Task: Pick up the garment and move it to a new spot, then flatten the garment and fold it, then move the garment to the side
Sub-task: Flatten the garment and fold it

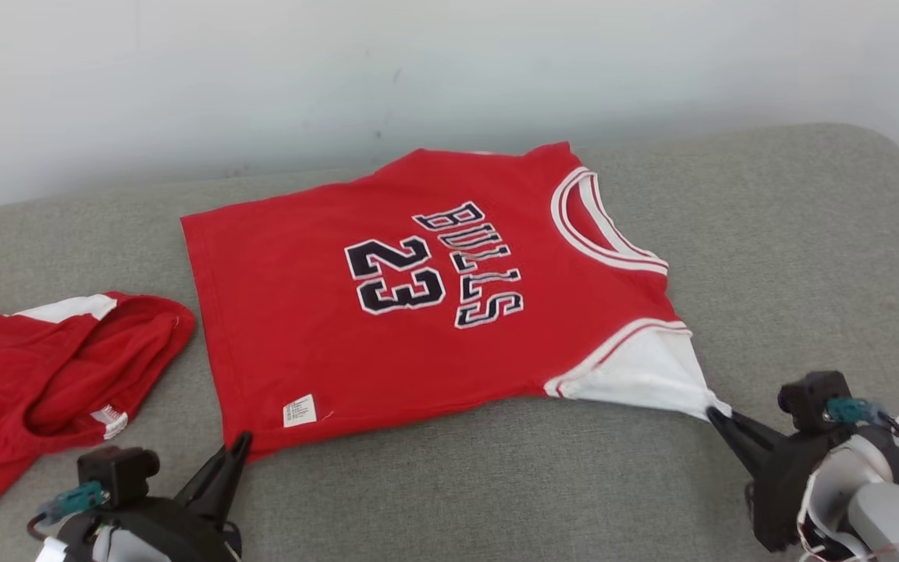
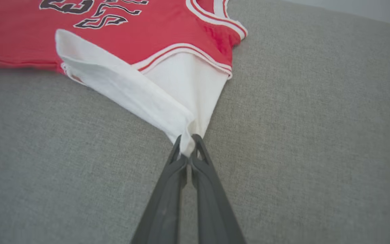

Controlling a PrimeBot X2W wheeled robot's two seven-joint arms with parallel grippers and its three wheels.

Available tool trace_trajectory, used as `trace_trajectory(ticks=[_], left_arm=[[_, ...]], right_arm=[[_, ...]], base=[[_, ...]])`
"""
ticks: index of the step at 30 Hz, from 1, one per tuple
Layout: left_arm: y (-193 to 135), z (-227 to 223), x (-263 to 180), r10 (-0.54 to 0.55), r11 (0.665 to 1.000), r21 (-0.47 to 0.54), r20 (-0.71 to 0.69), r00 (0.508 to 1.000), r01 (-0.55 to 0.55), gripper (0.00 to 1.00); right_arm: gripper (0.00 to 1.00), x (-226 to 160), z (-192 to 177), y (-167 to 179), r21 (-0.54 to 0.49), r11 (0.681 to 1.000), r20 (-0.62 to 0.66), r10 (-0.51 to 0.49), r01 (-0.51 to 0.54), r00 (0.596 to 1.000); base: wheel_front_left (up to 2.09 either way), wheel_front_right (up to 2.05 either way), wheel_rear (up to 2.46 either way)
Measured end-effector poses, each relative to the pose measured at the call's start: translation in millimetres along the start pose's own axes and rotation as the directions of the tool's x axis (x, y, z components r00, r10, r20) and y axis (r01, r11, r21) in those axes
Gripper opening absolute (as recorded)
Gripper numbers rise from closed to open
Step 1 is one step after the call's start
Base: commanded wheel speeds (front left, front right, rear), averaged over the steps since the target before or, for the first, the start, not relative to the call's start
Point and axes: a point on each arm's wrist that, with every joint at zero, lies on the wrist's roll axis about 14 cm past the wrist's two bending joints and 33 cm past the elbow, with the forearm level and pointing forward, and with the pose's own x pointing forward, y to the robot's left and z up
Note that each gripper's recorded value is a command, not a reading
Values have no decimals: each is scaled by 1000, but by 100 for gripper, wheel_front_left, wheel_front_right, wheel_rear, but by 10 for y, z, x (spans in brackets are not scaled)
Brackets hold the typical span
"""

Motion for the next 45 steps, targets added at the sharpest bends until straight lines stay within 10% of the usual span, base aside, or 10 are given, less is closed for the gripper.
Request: trace_trajectory(ticks=[6, 8, 9, 19, 45], left_arm=[[-36, -29, 24, -12, 1000, 1, -10, 1000, 12, 0], [-67, -25, 36, -19, 1000, 1, -9, 1000, 19, 0], [-77, -24, 41, -21, 1000, 0, -8, 1000, 21, 0], [-115, 1, 55, -30, 1000, 2, 0, 1000, 30, 0], [-170, -146, 4, -40, 998, 39, -31, 999, 42, 0]], right_arm=[[3, -169, -183, -11, 36, 999, -49, 6, -4, 999], [83, -212, -231, 34, 62, 998, -58, 19, -15, 998], [100, -226, -248, 47, 84, 996, -63, 23, -18, 998], [100, -295, 224, 78, 252, 965, 80, 56, -74, 995], [100, -139, -589, 160, 177, 983, -286, 15, 37, 958]], base=[[0, 0, 0], [0, 0, 0], [0, 0, 0], [0, 0, 0], [0, 0, 0]])
